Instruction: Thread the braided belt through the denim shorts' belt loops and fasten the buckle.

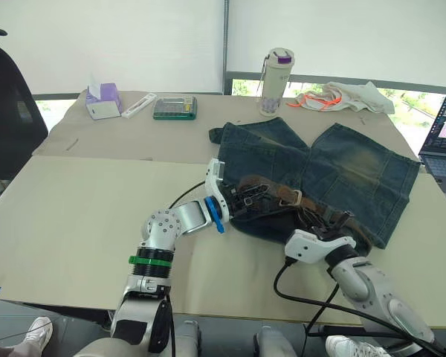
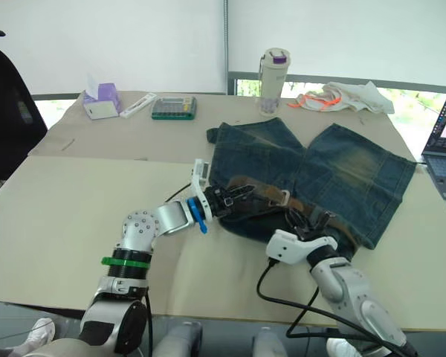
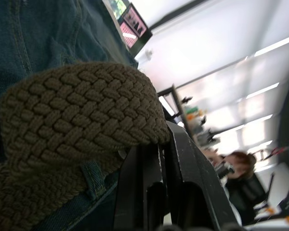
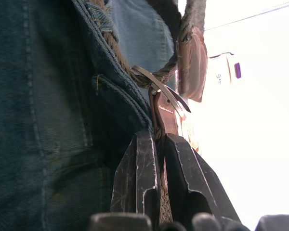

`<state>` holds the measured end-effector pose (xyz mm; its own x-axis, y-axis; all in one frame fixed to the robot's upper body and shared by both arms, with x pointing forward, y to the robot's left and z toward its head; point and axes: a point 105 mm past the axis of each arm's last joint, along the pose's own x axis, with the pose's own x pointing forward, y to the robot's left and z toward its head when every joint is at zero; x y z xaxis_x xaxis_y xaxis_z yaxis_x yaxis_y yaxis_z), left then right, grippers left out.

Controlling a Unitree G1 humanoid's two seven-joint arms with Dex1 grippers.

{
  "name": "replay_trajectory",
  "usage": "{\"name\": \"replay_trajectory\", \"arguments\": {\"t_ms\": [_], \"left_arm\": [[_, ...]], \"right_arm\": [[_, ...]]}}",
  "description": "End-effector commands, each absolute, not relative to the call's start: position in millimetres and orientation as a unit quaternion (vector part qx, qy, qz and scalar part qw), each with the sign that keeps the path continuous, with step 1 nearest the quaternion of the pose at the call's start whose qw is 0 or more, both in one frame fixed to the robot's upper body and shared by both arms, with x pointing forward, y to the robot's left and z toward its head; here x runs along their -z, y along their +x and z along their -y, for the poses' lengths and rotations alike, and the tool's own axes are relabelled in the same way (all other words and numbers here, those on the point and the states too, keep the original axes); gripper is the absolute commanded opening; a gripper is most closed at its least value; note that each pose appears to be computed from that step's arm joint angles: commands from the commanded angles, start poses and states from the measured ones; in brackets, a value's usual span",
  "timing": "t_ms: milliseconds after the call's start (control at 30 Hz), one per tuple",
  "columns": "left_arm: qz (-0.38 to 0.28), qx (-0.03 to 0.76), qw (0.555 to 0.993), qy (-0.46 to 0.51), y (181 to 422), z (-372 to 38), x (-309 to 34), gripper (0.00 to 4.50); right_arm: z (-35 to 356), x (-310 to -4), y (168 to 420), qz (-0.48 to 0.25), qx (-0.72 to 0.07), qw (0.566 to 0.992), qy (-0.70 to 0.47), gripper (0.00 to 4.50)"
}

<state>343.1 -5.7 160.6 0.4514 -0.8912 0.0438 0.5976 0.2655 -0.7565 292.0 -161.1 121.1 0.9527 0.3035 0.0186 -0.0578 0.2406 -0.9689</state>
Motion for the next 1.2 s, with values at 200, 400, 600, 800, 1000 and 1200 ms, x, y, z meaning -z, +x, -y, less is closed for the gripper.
{"name": "replay_trajectory", "arguments": {"t_ms": [200,400,600,800,1000,1200], "left_arm": [[-0.176,0.482,0.805,-0.297,347,14,-173,0.00],[-0.154,0.443,0.835,-0.288,361,6,-183,0.00],[-0.156,0.446,0.837,-0.275,357,6,-187,0.00],[-0.178,0.464,0.827,-0.265,345,15,-184,0.00],[-0.186,0.466,0.824,-0.262,340,21,-181,0.00],[-0.204,0.459,0.821,-0.270,338,24,-176,0.00]], "right_arm": [[162,-136,293,0.142,-0.092,0.766,-0.621,0.01],[168,-131,293,0.135,-0.082,0.767,-0.622,0.01],[170,-130,293,0.133,-0.074,0.765,-0.625,0.01],[167,-132,295,0.142,-0.071,0.757,-0.634,0.01],[164,-133,296,0.151,-0.068,0.751,-0.640,0.01],[163,-134,298,0.155,-0.062,0.754,-0.635,0.01]]}}
